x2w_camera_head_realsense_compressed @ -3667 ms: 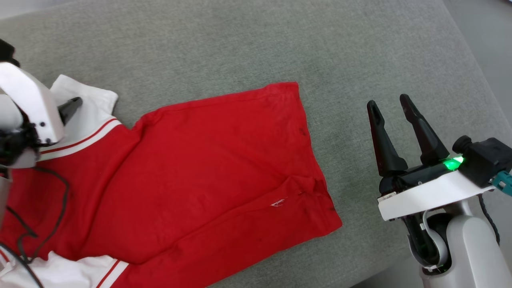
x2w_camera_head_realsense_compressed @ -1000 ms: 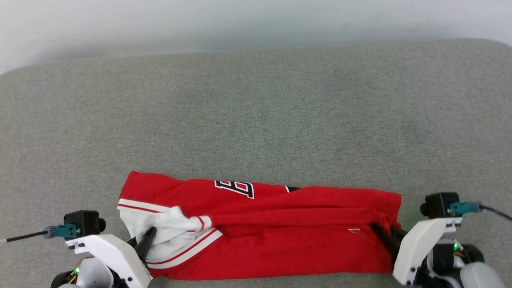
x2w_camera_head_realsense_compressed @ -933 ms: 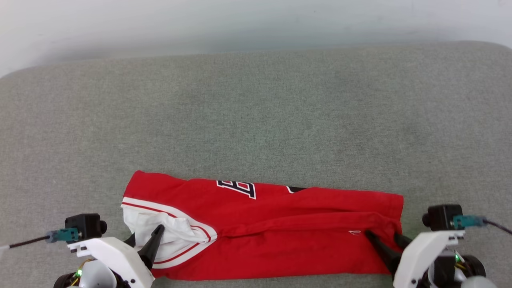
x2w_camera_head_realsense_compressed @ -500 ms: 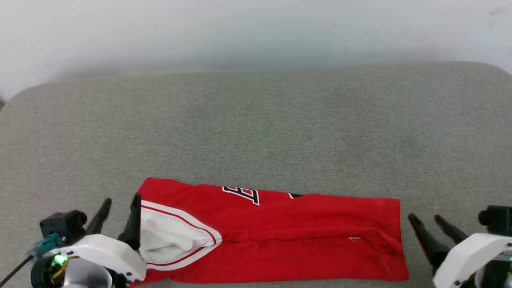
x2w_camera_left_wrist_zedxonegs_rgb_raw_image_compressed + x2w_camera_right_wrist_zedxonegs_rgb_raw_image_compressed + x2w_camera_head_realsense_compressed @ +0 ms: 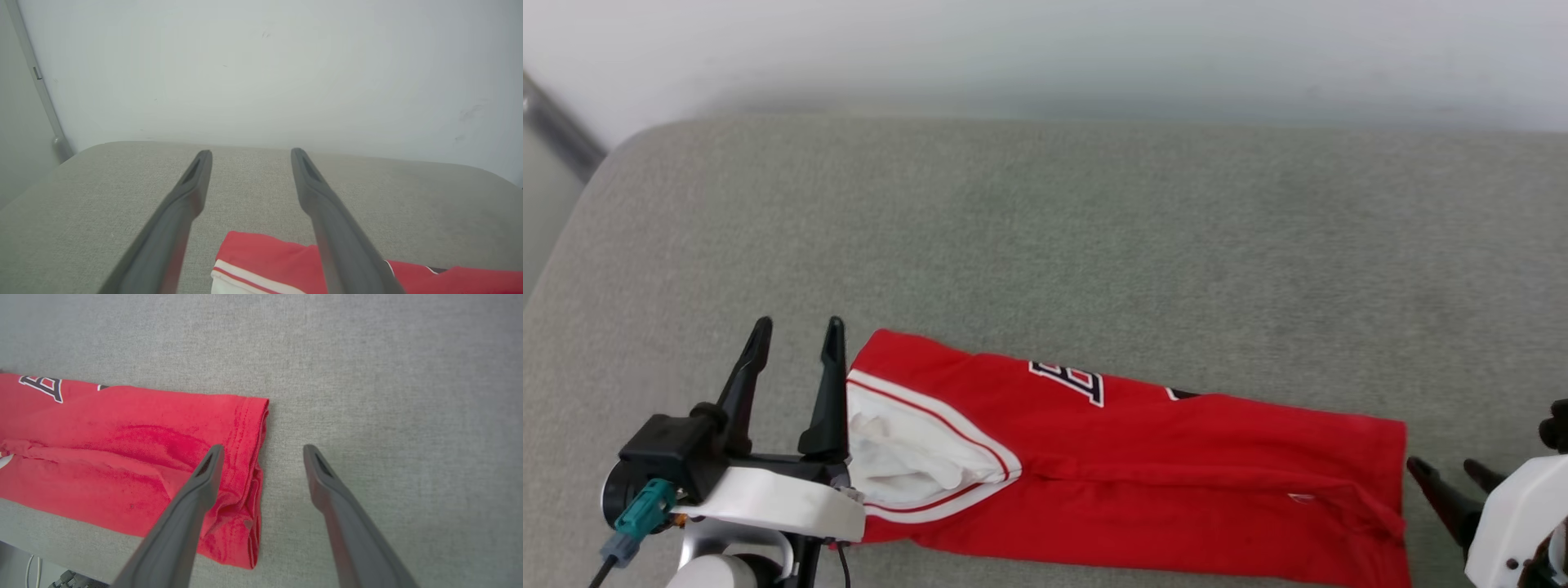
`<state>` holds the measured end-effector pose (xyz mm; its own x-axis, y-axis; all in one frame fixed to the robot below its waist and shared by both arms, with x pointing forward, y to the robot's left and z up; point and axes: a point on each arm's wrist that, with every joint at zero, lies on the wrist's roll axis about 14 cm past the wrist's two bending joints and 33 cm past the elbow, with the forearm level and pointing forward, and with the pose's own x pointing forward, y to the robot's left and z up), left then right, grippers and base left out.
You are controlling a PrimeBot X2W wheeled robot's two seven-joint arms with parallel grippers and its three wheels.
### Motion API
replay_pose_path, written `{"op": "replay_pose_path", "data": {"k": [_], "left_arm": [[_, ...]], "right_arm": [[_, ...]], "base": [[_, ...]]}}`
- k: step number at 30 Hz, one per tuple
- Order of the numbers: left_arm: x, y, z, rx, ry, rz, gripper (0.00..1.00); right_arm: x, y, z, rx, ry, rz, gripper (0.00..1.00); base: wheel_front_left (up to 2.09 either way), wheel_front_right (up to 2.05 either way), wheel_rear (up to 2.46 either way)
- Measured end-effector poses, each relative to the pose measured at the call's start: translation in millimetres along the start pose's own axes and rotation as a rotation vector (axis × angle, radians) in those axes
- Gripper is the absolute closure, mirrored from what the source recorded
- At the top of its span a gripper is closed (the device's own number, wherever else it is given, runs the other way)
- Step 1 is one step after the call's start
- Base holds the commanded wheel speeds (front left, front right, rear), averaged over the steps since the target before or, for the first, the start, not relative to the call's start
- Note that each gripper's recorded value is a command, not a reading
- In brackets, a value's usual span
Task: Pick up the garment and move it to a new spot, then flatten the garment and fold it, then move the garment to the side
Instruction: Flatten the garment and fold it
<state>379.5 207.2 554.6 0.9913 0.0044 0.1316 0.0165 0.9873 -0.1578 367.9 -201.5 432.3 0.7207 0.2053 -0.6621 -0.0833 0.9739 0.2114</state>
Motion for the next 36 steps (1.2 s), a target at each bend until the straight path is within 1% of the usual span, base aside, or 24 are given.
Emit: {"op": "replay_pose_path", "data": {"k": [2, 8, 12, 13, 14, 15, 22, 26, 30, 36], "left_arm": [[1, -3, 0, 0.013, -0.001, -0.010, 0.00], [7, -4, -9, 0.013, 0.020, -0.005, 0.00], [7, -1, -16, 0.007, 0.039, 0.008, 0.00], [7, -1, -17, 0.006, 0.042, 0.010, 0.00], [7, -1, -17, 0.005, 0.043, 0.010, 0.00], [6, -1, -16, 0.006, 0.040, 0.010, 0.00], [0, -2, -13, 0.023, 0.048, -0.005, 0.00], [-6, -3, -10, 0.036, 0.051, -0.016, 0.00], [-8, -8, -6, 0.036, 0.043, -0.026, 0.00], [-8, -24, 0, 0.014, 0.020, -0.064, 0.00]], "right_arm": [[10, 3, -11, 0.008, 0.055, 0.012, 0.00], [40, 29, -55, 0.077, 0.235, 0.100, 0.00], [49, 36, -65, 0.096, 0.289, 0.127, 0.00], [50, 36, -66, 0.103, 0.291, 0.129, 0.43], [50, 36, -66, 0.103, 0.293, 0.131, 0.75], [50, 37, -66, 0.102, 0.292, 0.131, 1.00], [42, 45, -57, 0.077, 0.255, 0.154, 1.00], [32, 37, -46, 0.064, 0.202, 0.135, 1.00], [18, 10, -32, 0.076, 0.144, 0.068, 1.00], [-15, -62, -17, 0.150, 0.072, -0.113, 1.00]], "base": [[0.00, 0.00, 0.00], [0.00, 0.00, 0.00], [0.00, 0.00, 0.00], [0.00, 0.00, 0.00], [0.00, 0.00, 0.00], [0.00, 0.00, 0.00], [0.00, 0.00, 0.00], [0.00, 0.00, 0.00], [0.00, 0.00, 0.00], [0.00, 0.00, 0.00]]}}
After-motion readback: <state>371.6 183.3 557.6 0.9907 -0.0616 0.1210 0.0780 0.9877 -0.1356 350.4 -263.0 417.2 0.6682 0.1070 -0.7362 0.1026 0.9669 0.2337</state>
